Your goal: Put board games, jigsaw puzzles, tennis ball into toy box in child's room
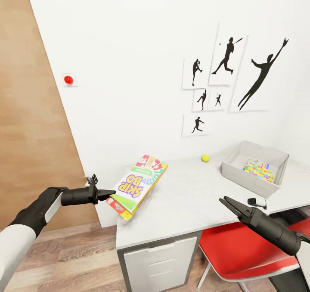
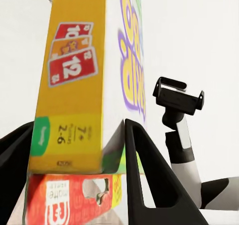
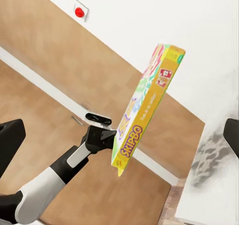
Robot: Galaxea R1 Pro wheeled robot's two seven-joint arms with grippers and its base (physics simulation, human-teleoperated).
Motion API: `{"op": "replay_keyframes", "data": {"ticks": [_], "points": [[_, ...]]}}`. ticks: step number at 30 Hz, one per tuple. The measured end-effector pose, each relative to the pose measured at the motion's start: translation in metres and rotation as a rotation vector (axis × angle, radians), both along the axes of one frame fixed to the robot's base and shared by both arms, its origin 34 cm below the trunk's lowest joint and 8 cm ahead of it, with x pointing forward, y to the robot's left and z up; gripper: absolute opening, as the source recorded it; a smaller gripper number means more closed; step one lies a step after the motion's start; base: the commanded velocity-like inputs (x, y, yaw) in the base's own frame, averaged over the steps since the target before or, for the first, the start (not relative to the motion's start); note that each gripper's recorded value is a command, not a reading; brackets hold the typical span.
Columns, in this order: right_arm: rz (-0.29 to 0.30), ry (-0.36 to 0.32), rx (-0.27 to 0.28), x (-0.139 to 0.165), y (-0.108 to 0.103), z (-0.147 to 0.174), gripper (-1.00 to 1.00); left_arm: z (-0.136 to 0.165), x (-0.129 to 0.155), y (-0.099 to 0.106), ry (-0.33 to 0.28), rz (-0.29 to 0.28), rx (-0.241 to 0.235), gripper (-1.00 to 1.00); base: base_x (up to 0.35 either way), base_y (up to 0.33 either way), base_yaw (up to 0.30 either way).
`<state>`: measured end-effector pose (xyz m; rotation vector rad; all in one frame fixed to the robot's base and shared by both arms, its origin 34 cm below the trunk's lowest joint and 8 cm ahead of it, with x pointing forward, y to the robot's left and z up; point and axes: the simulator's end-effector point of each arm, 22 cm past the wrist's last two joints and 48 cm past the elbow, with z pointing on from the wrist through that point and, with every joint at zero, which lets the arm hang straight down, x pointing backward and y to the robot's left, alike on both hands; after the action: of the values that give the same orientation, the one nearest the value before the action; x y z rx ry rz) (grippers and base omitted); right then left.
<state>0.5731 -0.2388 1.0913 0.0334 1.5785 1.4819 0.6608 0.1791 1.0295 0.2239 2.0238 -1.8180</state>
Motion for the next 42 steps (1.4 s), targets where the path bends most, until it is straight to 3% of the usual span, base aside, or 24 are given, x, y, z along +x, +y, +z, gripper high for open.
{"op": "replay_keyframes", "data": {"ticks": [16, 23, 42], "points": [[-0.007, 0.001, 0.003, -0.003, -0.004, 0.019, 1.0, 0.018, -0.003, 0.004, -0.003, 0.004, 0.008, -1.0, 0.0, 0.0, -0.277], [-0.051, -0.007, 0.008, -0.002, -0.02, 0.03, 1.0, 0.036, -0.009, 0.006, -0.014, -0.015, -0.031, -1.0, 0.0, 0.0, -0.278], [-0.08, -0.02, 0.012, -0.008, -0.034, 0.055, 1.0, 0.059, -0.016, 0.006, -0.022, -0.017, -0.034, -1.0, 0.0, 0.0, -0.278]]}}
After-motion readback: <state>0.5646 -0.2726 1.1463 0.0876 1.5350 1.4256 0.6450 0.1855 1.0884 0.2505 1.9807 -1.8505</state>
